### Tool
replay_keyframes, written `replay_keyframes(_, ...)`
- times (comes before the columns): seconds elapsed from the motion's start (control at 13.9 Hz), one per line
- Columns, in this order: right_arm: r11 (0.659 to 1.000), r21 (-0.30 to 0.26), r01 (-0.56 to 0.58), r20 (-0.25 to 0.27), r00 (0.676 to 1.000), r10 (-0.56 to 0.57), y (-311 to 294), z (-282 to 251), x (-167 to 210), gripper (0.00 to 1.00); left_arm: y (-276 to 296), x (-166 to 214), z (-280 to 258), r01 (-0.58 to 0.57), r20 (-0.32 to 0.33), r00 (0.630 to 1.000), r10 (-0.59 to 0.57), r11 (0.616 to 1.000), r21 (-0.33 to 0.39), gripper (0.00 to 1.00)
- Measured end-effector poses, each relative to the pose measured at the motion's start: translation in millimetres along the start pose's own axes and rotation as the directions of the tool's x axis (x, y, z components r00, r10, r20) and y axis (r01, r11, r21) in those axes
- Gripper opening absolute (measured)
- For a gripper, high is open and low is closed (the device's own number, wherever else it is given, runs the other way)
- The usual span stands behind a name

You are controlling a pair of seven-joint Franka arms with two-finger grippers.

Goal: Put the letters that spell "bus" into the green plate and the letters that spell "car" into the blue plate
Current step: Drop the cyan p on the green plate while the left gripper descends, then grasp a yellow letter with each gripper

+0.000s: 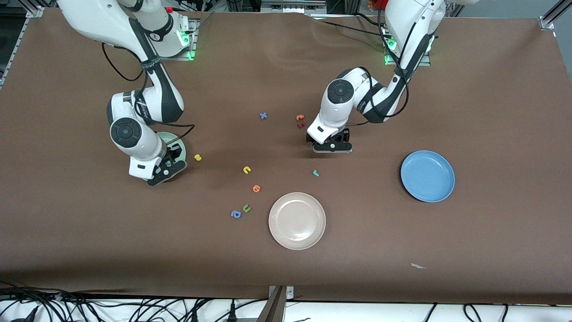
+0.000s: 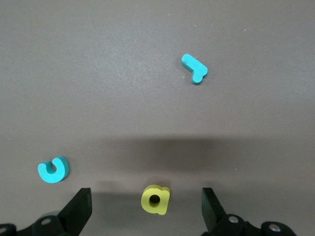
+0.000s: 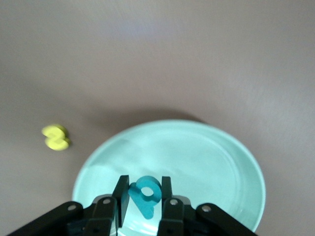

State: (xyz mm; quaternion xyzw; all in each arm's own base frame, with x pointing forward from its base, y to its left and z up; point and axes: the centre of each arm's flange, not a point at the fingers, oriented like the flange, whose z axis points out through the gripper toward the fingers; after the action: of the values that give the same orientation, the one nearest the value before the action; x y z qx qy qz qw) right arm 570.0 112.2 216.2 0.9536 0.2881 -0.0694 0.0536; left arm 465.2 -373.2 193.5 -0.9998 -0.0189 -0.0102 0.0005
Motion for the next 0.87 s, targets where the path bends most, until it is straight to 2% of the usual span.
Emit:
replay_keyframes(0.07, 1.000, -0.001, -0.011, 0.003, 1.000, 0.011, 2.8, 16.8, -11.8, 0.30, -0.2, -0.4, 1.7, 0.003, 0.002, 1.000, -0.003, 1.000, 0.002, 0.98)
replay_keyframes(0.14, 1.000, -0.001, -0.018, 0.006, 1.000, 0.019, 2.9, 30.4, -21.6, 0.35, -0.5, -1.0, 4.2, 0.007, 0.006, 1.000, -0.007, 1.000, 0.004, 0.96)
replay_keyframes(0.22, 1.000, 0.000, -0.022, 0.008, 1.000, 0.022, 2.6, 36.5, -26.5, 0.45, -0.9, -1.8, 7.7, 0.012, 0.011, 1.000, -0.012, 1.000, 0.007, 0.90)
replay_keyframes(0.29, 1.000, -0.001, -0.024, 0.005, 1.000, 0.024, 2.7, 35.9, -26.8, 0.56, -1.1, -2.9, 11.5, 0.018, 0.016, 1.000, -0.018, 1.000, 0.010, 0.90)
replay_keyframes(0.36, 1.000, -0.003, -0.023, -0.002, 1.000, 0.023, 2.9, 31.7, -25.6, 0.67, -0.6, -4.4, 14.6, 0.020, 0.020, 1.000, -0.021, 1.000, 0.012, 0.82)
replay_keyframes(0.43, 1.000, -0.005, -0.022, -0.013, 1.000, 0.022, 2.7, 24.6, -23.0, 0.78, 0.8, -6.1, 16.6, 0.022, 0.021, 1.000, -0.022, 1.000, 0.013, 0.82)
replay_keyframes(0.5, 1.000, -0.007, -0.013, -0.028, 1.000, 0.013, 0.1, 13.9, -17.8, 0.90, 2.6, -8.1, 17.9, 0.023, 0.023, 0.999, -0.023, 1.000, 0.013, 0.77)
replay_keyframes(0.58, 1.000, -0.006, 0.007, -0.045, 0.999, -0.007, -8.8, -1.5, -7.6, 0.98, 4.1, -9.9, 19.2, 0.027, 0.025, 0.999, -0.027, 1.000, 0.015, 0.77)
replay_keyframes(0.65, 0.999, -0.004, 0.035, -0.057, 0.998, -0.035, -22.2, -16.9, 4.6, 1.00, 5.2, -11.1, 20.5, 0.028, 0.026, 0.999, -0.029, 0.999, 0.015, 0.70)
replay_keyframes(0.72, 0.998, -0.001, 0.065, -0.067, 0.996, -0.065, -38.3, -29.9, 16.9, 0.99, 6.0, -11.5, 21.4, 0.029, 0.026, 0.999, -0.030, 0.999, 0.015, 0.70)
replay_keyframes(0.79, 0.996, 0.000, 0.090, -0.076, 0.993, -0.090, -52.2, -37.6, 26.2, 0.98, 6.4, -11.8, 22.2, 0.029, 0.026, 0.999, -0.029, 0.999, 0.014, 0.63)
replay_keyframes(0.87, 0.994, 0.003, 0.111, -0.079, 0.991, -0.111, -64.6, -39.6, 32.4, 0.98, 6.9, -12.1, 22.7, 0.028, 0.026, 0.999, -0.028, 1.000, 0.014, 0.63)
